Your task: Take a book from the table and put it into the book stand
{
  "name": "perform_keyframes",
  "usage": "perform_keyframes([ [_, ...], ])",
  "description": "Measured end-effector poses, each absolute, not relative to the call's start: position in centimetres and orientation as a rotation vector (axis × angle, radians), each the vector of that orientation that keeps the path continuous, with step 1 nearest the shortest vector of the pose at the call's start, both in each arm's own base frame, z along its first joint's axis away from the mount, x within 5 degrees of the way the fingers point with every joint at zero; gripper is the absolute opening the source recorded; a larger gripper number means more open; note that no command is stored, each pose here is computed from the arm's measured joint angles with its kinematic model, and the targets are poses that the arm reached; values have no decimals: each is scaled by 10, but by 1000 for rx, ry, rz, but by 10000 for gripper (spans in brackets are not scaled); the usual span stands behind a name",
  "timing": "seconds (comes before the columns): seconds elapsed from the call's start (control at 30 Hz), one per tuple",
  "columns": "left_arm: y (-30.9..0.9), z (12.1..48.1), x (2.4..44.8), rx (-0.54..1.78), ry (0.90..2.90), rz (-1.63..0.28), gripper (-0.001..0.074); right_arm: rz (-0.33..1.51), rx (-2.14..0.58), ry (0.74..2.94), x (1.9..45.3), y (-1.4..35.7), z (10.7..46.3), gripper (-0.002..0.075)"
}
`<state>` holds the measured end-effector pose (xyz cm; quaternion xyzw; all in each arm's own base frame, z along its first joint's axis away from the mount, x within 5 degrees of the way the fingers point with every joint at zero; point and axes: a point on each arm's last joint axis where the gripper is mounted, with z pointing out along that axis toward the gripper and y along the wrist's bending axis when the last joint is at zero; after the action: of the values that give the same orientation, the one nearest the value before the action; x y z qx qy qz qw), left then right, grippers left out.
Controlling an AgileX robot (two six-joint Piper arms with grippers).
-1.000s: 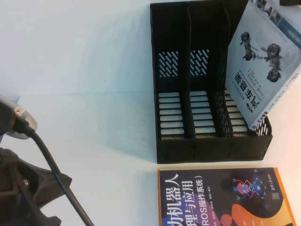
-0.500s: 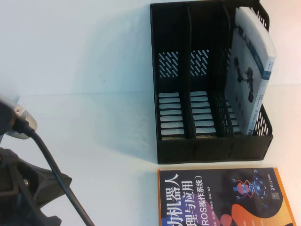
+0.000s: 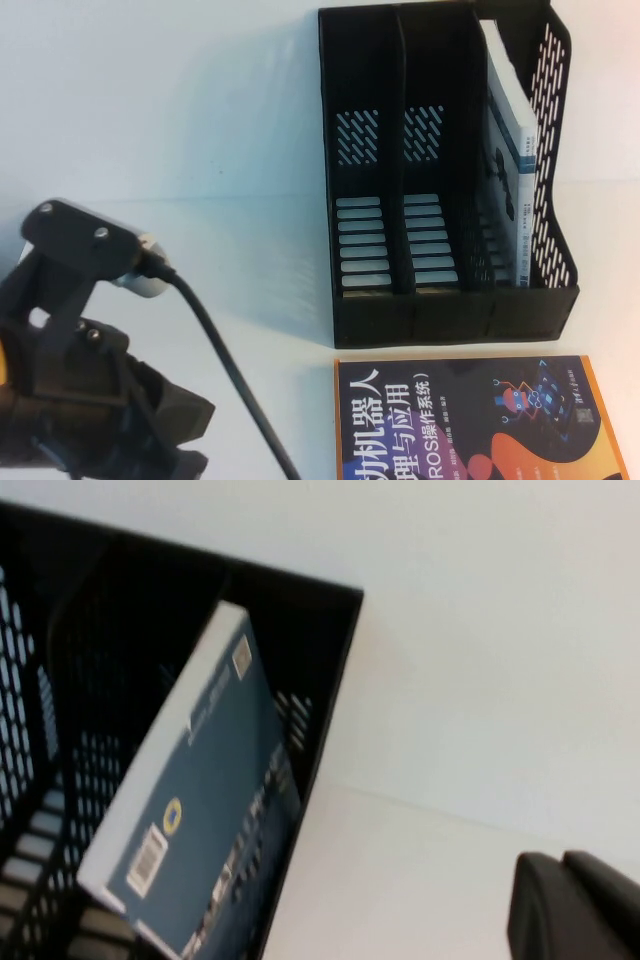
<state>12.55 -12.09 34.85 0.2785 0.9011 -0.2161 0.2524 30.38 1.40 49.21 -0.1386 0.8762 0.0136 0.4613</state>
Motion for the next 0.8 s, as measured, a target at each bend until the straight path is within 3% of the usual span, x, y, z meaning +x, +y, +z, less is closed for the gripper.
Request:
perform_keyframes([
  [0.3,-132,337,138,751,2508,-597,-3,17,-335,2310,248,11,479,6],
  [0.5,-137,329,137,773,2528,-654,-3,96,-281,2396,207,13,411,6],
  [0.8,-134,285,132,721,2610,-665,-3,285,-184,2455,151,23,319,4],
])
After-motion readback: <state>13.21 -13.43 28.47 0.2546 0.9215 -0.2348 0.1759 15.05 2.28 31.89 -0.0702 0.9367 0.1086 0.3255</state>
